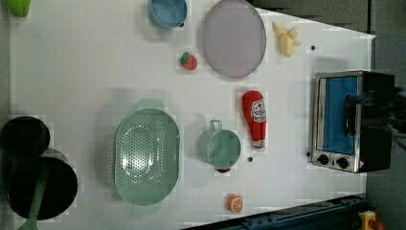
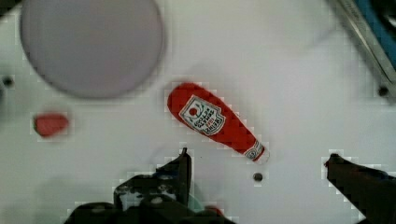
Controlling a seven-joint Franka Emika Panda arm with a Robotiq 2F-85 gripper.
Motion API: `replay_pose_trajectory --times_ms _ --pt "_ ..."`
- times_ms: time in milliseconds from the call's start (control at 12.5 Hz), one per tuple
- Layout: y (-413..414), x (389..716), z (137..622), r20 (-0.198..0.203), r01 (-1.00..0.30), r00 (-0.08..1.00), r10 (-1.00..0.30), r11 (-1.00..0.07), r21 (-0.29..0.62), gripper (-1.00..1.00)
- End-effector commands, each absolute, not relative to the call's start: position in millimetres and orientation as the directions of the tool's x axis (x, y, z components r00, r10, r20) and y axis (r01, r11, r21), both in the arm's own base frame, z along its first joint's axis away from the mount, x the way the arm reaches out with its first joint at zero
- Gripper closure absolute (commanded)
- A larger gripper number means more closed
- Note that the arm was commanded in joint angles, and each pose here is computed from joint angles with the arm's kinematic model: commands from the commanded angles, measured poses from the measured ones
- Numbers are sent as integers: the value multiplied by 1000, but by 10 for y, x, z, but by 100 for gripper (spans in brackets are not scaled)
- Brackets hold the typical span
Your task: Pick Ketchup from the table and place it in strainer.
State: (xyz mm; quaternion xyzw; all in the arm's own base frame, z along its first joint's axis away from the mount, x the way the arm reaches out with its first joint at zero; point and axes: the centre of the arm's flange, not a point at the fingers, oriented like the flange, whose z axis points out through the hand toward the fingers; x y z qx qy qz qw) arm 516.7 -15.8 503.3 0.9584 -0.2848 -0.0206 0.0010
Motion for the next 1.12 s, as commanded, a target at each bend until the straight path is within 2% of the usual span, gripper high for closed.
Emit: replay_pose_trajectory --times_ms 80,240,480,880,1120 --pt "-101 5169 4321 -116 -175 978 -173 -985 -2 -100" --pt "-108 5225 3933 -99 -17 995 -15 -1000 -23 -100" --pt "-52 5271 3376 -64 147 987 150 -988 -38 -100" --pt "84 5207 2542 -16 185 982 186 -982 -30 -100" --pt "71 5119 2109 -17 180 983 181 -983 -35 -100"
